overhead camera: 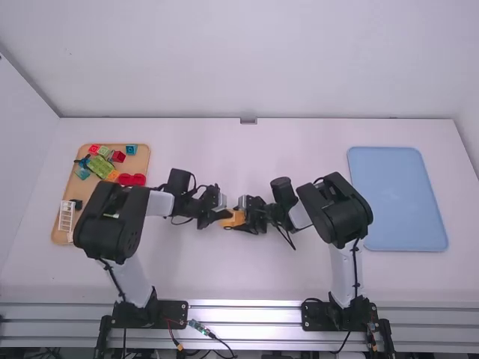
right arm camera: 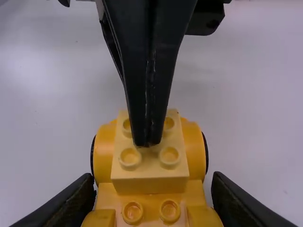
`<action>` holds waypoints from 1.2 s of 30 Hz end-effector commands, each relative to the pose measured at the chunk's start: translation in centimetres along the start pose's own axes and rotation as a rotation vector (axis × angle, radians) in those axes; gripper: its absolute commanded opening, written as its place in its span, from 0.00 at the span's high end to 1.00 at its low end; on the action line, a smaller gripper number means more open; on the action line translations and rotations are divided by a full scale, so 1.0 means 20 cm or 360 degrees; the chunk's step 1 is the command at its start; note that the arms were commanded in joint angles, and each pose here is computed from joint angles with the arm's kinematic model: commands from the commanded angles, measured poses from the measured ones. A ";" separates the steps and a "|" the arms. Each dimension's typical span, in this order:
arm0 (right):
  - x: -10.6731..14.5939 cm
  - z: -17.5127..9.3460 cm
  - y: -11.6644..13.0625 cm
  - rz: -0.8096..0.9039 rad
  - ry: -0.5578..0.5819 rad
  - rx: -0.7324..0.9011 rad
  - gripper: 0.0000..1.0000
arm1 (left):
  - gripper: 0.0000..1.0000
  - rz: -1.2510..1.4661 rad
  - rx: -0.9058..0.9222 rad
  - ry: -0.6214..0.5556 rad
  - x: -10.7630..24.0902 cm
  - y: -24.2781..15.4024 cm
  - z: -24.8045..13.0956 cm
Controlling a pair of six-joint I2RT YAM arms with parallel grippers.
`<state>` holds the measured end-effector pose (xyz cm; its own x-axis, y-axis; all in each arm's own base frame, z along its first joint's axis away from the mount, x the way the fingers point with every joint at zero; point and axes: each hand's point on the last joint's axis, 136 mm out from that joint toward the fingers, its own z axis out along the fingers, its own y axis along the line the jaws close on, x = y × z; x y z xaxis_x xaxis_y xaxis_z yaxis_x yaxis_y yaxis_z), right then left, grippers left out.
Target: Assemble lego blocks to make yellow taxi
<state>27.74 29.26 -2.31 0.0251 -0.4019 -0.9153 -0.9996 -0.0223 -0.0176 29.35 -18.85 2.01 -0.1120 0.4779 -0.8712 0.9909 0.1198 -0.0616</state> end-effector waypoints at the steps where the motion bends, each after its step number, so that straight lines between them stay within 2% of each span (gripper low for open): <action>1: 0.05 0.01 -0.01 0.0028 0.0060 0.0036 0.39 | 0.98 0.0031 -0.0028 0.0169 0.07 -0.03 -0.01; 4: 0.05 0.01 -0.01 0.0028 0.0060 0.0036 0.39 | 0.98 0.0142 -0.0028 0.0094 -0.03 -0.04 -0.06; 12: 0.05 0.01 -0.02 0.0028 0.0064 0.0042 0.36 | 0.98 0.0354 -0.0301 0.0017 -0.30 0.06 -0.29; 14: 0.05 0.01 -0.02 0.0028 0.0065 0.0043 0.35 | 0.94 0.0368 -0.0369 0.0013 -0.34 0.09 -0.33; 16: 0.05 0.01 -0.02 0.0028 0.0064 0.0043 0.35 | 0.73 0.0360 -0.0463 0.0038 -0.36 0.13 -0.39; 18: 0.06 0.01 -0.02 0.0028 0.0069 0.0047 0.33 | 0.44 0.0333 -0.0569 0.0069 -0.37 0.18 -0.44; 20: 0.06 0.01 -0.03 0.0030 0.0077 0.0056 0.32 | 0.32 0.0323 -0.0618 0.0078 -0.38 0.20 -0.47; 21: 0.07 0.01 -0.03 0.0030 0.0087 0.0065 0.31 | 0.22 0.0306 -0.0659 0.0077 -0.39 0.22 -0.49; 22: 0.07 0.01 -0.03 0.0030 0.0093 0.0073 0.29 | 0.01 0.0295 -0.0682 0.0067 -0.40 0.24 -0.49; 23: 0.07 0.01 -0.03 0.0031 0.0094 0.0073 0.28 | 0.01 0.0288 -0.0690 0.0066 -0.40 0.24 -0.50; 24: 0.07 0.01 -0.03 0.0034 0.0094 0.0070 0.24 | 0.01 0.0269 -0.0726 0.0062 -0.41 0.26 -0.51; 26: 0.07 0.00 -0.03 0.0057 0.0095 0.0074 0.03 | 0.01 0.0173 -0.0858 0.0042 -0.44 0.34 -0.55; 31: 0.09 -0.04 -0.08 0.0140 0.0089 0.0119 0.01 | 0.01 0.0004 -0.1112 0.0037 -0.45 0.47 -0.65; 36: 0.12 -0.14 -0.11 0.0240 0.0114 0.0169 0.00 | 0.01 -0.0088 -0.1187 0.0082 -0.45 0.52 -0.75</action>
<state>29.64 27.00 -3.03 -0.0636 -0.4383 -0.8966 -0.9961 0.0822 0.0304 38.21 -10.46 13.91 -0.1664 0.5194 -0.8382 0.7375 0.6298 0.2439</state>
